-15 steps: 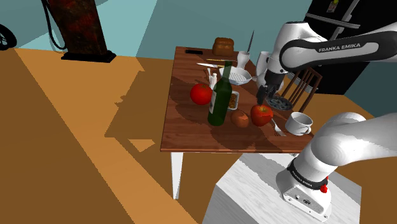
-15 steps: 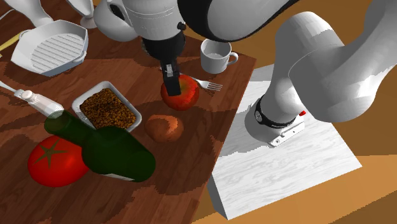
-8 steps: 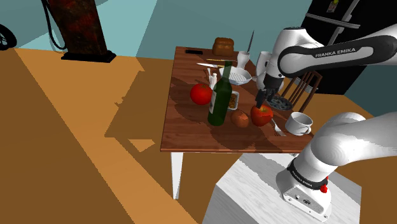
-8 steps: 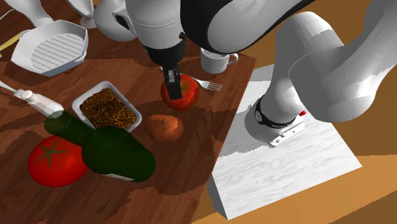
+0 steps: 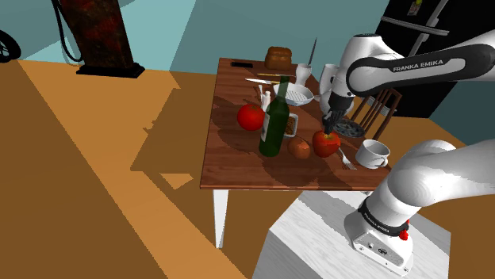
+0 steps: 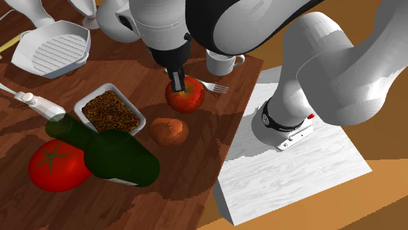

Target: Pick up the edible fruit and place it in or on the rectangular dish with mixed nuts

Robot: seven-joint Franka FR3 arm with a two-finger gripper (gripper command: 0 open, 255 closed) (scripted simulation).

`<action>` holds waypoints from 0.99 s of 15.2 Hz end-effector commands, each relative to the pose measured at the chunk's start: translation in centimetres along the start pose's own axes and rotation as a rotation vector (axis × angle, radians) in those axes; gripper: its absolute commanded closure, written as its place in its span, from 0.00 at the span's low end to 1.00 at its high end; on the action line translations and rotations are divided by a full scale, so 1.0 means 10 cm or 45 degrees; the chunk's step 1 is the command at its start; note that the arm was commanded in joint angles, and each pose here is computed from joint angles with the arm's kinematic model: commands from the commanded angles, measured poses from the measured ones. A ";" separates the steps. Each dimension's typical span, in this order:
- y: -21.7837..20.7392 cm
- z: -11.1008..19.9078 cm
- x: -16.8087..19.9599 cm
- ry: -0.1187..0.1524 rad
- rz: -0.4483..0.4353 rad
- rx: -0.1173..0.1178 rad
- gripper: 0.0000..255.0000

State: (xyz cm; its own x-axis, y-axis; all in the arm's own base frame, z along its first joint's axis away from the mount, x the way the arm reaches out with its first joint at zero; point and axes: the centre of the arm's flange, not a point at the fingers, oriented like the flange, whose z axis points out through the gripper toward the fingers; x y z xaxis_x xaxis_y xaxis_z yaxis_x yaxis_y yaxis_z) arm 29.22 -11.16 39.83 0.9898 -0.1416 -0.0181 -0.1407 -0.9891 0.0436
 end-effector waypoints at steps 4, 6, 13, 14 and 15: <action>0.00 0.00 0.00 0.000 0.000 0.000 1.00; 0.00 0.00 0.00 0.000 0.000 0.000 1.00; 0.02 -0.37 -0.01 0.000 0.000 0.000 1.00; 0.02 -0.42 -0.01 0.000 0.000 0.000 1.00; 0.02 -0.47 -0.01 0.000 0.000 0.000 1.00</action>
State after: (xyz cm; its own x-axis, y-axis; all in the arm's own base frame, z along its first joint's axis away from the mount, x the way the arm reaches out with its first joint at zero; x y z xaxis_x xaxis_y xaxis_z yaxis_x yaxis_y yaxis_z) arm 29.21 -11.14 44.07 0.9898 -0.1416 -0.0176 -0.1408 -0.9891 0.0437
